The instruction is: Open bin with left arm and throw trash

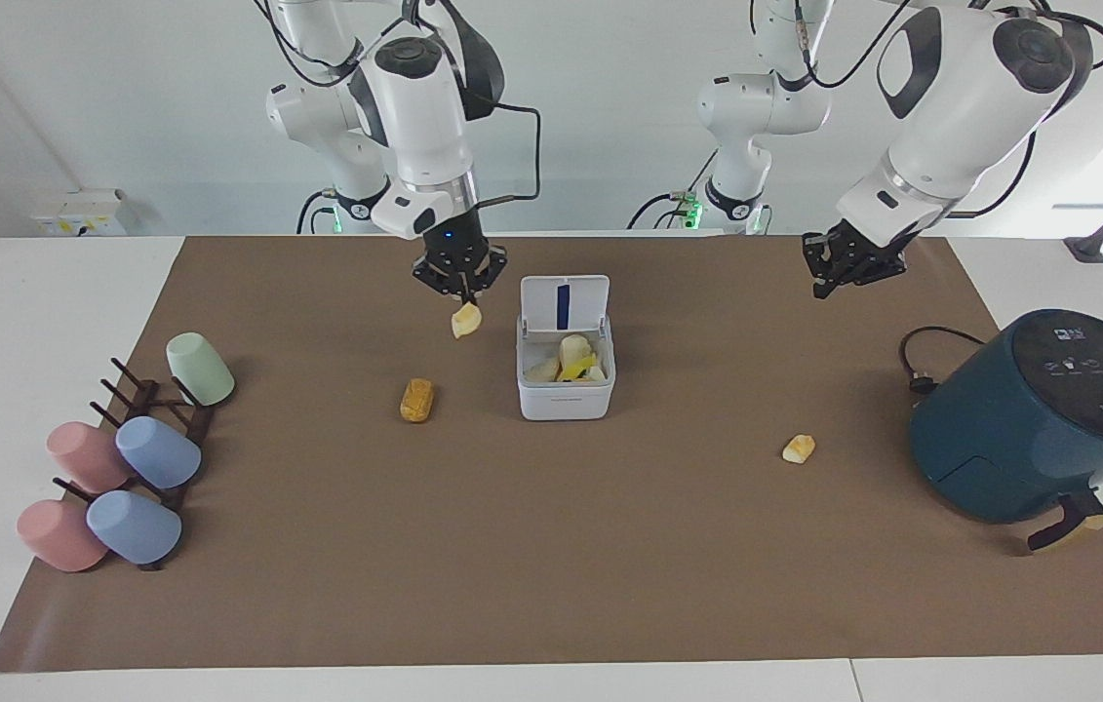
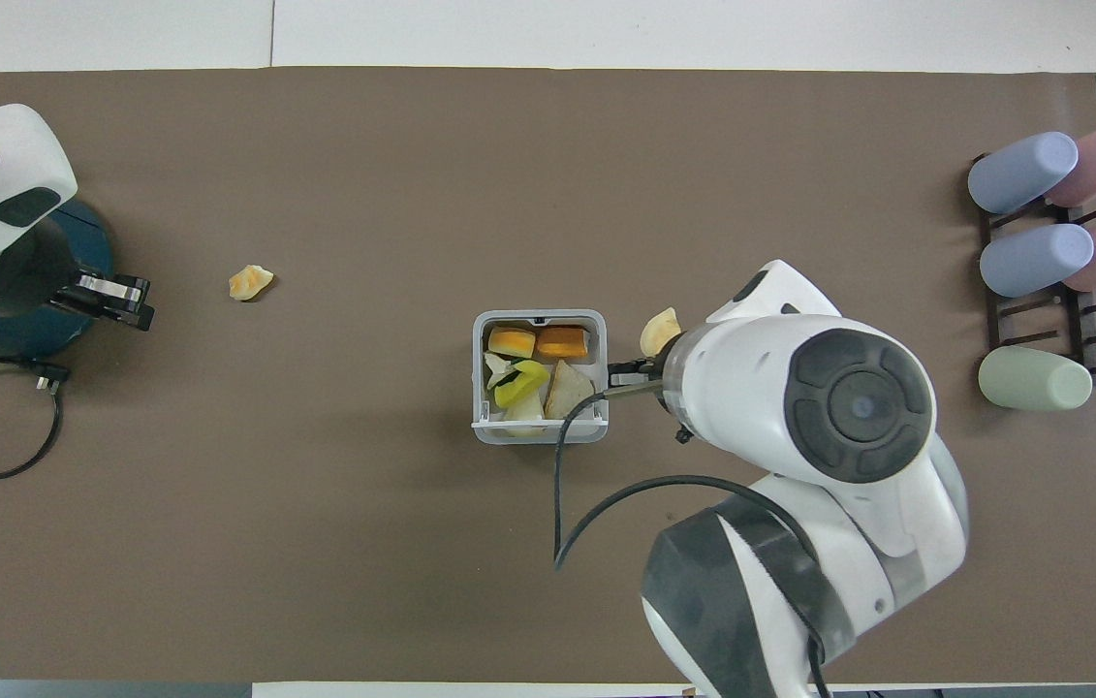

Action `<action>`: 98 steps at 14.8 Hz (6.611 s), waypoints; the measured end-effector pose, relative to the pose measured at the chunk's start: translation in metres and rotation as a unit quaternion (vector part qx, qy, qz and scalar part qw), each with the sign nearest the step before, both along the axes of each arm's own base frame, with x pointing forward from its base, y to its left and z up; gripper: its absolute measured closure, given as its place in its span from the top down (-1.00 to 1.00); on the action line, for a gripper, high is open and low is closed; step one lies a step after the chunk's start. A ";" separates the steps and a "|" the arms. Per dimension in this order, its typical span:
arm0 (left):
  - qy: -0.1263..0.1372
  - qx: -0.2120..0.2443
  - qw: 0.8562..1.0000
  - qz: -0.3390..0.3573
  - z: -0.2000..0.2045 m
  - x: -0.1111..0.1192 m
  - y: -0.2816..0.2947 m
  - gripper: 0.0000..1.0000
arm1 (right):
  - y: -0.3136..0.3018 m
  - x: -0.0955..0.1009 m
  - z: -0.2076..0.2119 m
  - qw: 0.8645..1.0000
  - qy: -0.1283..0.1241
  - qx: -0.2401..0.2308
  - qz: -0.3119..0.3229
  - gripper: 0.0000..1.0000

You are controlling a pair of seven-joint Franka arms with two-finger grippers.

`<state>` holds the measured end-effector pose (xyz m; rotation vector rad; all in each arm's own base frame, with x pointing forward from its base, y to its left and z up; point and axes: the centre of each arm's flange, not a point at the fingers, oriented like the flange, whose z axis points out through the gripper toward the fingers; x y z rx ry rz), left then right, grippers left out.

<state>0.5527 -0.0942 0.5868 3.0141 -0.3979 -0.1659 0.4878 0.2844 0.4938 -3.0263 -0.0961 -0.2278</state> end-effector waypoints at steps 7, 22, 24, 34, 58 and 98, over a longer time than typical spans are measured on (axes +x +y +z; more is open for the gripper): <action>0.011 0.003 1.000 0.009 0.013 -0.012 0.018 0.62 | 0.056 0.024 -0.039 0.999 0.014 0.041 0.002 -0.89; -0.046 0.002 0.999 0.016 -0.043 0.007 0.014 1.00 | 0.067 0.015 -0.051 0.993 0.051 0.099 -0.026 -0.29; -0.050 0.002 0.999 0.011 -0.083 0.019 0.013 1.00 | 0.066 0.016 -0.050 0.993 0.050 0.099 -0.027 0.07; -0.095 0.023 0.993 -0.064 -0.254 0.062 0.013 1.00 | -0.053 0.057 0.001 0.993 0.017 0.064 -0.095 1.00; -0.028 -0.038 0.997 0.056 -0.111 0.069 -0.121 -0.88 | -0.124 0.054 -0.206 0.984 0.063 0.006 -0.168 1.00; -0.050 -0.035 0.984 0.165 -0.025 0.012 -0.125 1.00 | -0.024 -0.003 -0.010 0.996 -0.016 0.048 -0.069 -0.20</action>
